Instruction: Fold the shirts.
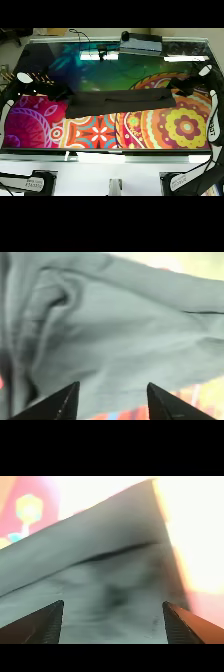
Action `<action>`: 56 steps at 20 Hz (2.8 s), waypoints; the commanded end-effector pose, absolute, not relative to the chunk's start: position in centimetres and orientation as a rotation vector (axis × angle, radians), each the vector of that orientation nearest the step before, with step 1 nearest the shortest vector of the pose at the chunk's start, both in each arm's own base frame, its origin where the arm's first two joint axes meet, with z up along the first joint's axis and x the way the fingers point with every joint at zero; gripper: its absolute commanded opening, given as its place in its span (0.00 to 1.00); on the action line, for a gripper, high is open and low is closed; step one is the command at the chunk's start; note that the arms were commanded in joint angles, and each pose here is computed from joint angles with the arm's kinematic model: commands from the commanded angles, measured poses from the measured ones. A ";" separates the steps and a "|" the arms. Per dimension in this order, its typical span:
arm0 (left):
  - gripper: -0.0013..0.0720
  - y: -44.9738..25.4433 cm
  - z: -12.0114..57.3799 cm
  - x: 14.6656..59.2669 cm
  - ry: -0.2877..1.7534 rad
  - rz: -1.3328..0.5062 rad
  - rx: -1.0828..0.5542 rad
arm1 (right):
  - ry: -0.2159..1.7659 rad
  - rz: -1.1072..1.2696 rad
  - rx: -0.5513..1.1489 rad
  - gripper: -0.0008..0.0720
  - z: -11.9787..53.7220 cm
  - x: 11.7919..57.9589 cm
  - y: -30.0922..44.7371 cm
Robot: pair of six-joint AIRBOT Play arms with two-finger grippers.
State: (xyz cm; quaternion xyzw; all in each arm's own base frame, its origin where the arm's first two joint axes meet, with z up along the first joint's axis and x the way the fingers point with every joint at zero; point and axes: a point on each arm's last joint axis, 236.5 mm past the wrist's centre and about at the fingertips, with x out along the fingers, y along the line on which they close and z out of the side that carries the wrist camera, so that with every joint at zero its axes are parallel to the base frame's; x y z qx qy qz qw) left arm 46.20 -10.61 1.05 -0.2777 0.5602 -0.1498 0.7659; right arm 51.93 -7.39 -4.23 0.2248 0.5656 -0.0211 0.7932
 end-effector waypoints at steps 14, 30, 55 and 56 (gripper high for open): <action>0.72 -18.0 16.7 41.3 0.974 -0.589 -0.482 | 1.357 0.079 0.736 0.97 -10.5 51.3 -3.1; 0.07 -31.3 5.7 40.6 1.161 -0.631 -0.578 | 1.217 0.428 0.665 0.05 6.0 48.9 5.4; 0.07 -35.0 9.8 41.0 1.006 -0.891 -0.624 | 1.259 0.511 0.438 0.06 15.7 39.8 14.6; 0.07 -32.5 13.2 41.7 0.920 -0.876 -0.607 | 1.260 0.543 0.434 0.06 14.6 40.6 17.1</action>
